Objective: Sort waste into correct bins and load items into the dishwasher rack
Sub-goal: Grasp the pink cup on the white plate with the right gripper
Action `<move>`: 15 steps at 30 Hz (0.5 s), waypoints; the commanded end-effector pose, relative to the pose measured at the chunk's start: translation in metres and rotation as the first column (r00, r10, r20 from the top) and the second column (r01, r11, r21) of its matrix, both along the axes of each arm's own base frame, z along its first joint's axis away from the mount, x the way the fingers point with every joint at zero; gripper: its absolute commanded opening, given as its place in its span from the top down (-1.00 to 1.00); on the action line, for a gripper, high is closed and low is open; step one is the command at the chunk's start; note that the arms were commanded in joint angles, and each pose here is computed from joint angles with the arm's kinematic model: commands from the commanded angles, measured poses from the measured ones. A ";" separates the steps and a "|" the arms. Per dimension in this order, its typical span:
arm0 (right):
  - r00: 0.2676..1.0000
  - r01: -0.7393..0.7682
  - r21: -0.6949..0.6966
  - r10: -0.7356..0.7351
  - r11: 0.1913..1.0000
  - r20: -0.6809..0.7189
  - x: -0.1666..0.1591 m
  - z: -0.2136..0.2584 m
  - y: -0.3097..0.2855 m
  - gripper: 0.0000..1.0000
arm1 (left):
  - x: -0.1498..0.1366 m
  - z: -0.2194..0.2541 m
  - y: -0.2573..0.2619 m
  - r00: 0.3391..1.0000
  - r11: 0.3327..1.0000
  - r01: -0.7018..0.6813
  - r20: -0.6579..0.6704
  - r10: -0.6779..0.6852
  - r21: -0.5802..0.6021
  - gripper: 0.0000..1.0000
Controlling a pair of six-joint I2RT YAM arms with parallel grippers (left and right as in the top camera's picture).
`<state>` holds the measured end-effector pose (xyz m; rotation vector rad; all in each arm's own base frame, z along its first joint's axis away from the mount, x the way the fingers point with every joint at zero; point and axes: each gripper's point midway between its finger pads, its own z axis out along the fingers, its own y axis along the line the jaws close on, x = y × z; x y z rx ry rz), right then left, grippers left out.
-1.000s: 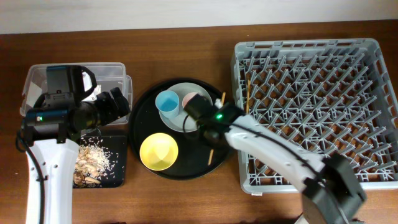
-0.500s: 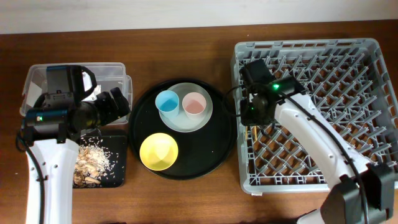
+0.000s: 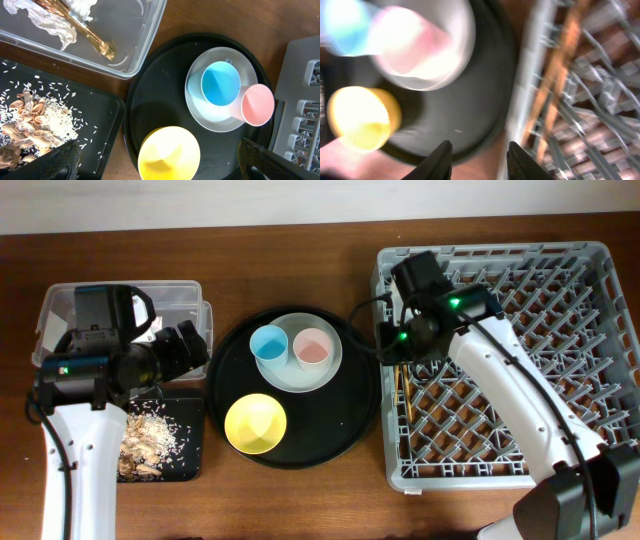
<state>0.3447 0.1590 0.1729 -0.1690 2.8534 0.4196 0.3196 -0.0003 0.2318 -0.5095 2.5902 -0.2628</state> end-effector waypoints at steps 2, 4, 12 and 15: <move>0.908 -0.375 0.066 0.352 0.925 0.226 0.007 0.037 0.058 0.26 | 0.001 0.004 -0.001 1.000 1.000 0.013 0.014 -0.013 -0.002 -0.98; 0.809 -0.479 -0.038 0.458 0.877 0.367 0.017 0.048 0.089 0.35 | 0.001 0.004 -0.001 1.000 1.000 0.013 0.014 -0.013 -0.002 -0.98; 0.742 -0.556 -0.071 0.533 0.828 0.407 0.037 0.009 0.143 0.46 | 0.001 0.004 -0.001 1.000 1.000 0.013 0.014 -0.013 -0.002 -0.98; 0.753 -0.568 -0.059 0.548 0.821 0.366 0.037 -0.011 0.147 0.45 | 0.001 0.004 -0.001 1.000 1.000 0.013 0.014 -0.013 -0.002 -0.98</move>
